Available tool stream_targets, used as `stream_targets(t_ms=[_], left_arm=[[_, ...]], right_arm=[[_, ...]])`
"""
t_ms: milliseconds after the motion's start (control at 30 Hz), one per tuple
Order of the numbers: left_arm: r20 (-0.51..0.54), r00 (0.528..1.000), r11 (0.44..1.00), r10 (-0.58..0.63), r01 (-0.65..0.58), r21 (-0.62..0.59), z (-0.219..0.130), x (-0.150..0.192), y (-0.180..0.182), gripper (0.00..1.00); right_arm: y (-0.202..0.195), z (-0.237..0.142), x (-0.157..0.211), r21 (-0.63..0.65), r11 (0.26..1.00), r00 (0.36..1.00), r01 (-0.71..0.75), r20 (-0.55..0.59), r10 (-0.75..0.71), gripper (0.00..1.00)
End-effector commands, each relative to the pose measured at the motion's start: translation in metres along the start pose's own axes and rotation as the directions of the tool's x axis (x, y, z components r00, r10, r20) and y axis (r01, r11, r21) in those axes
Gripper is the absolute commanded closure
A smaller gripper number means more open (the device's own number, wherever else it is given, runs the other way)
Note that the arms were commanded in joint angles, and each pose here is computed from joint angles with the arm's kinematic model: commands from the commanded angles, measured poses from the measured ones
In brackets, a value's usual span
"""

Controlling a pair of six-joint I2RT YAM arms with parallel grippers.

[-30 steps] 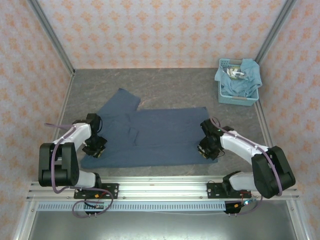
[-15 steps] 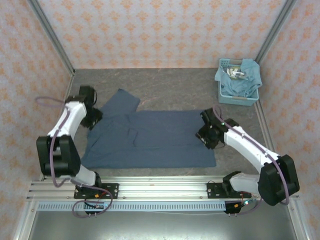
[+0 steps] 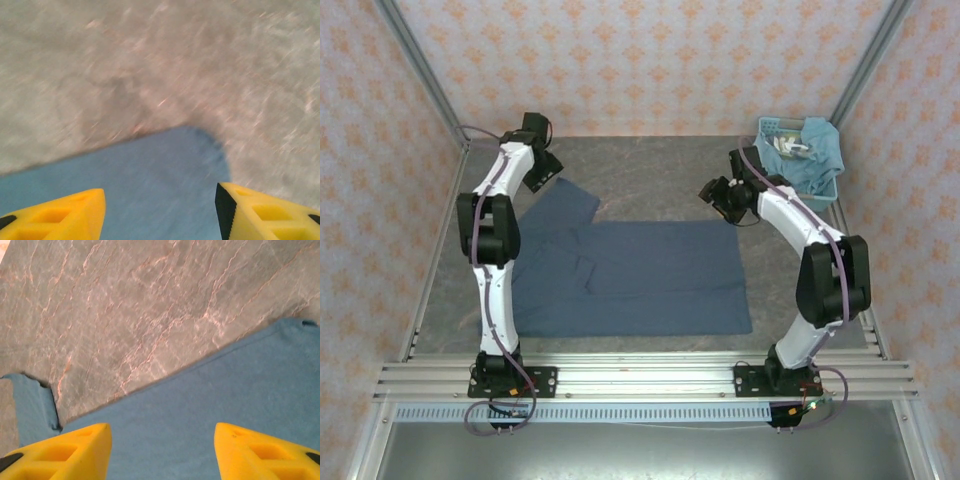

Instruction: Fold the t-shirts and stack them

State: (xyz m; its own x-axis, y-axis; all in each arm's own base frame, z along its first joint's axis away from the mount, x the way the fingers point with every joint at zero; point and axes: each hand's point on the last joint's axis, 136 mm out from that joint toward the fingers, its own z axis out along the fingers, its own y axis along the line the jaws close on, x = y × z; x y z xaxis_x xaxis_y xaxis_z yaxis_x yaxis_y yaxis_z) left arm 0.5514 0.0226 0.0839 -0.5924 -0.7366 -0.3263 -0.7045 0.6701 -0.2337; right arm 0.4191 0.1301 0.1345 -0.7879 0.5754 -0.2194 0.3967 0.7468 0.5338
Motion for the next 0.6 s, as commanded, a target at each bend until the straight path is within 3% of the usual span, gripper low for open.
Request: stream_targets(t_ms=[0,267,467,567], left_arm=[[0.031,0.999,1.0,0.009,-0.009,0.005,0.005,-0.013,-0.019,0.39],[0.03,0.999,0.999,-0.041,0.04,0.035,0.042,-0.009,-0.043,0.4],[0.005,0.998,0.992,-0.055,0.056,-0.117,0.06,0.013,-0.017,0.44],[-0.001,0.998,0.985,-0.063,0.062,-0.161,0.068,0.019,-0.007,0.52]], right_arm=[[0.006,0.002,-0.008,-0.012,1.0,1.0,0.026,-0.003,-0.026,0.44],[-0.007,0.015,-0.003,0.024,1.0,1.0,0.004,-0.027,-0.003,0.45],[-0.016,0.02,-0.004,0.045,0.999,0.999,-0.016,-0.033,0.018,0.45],[-0.015,0.022,-0.005,0.046,0.999,0.999,-0.017,-0.037,0.019,0.46]])
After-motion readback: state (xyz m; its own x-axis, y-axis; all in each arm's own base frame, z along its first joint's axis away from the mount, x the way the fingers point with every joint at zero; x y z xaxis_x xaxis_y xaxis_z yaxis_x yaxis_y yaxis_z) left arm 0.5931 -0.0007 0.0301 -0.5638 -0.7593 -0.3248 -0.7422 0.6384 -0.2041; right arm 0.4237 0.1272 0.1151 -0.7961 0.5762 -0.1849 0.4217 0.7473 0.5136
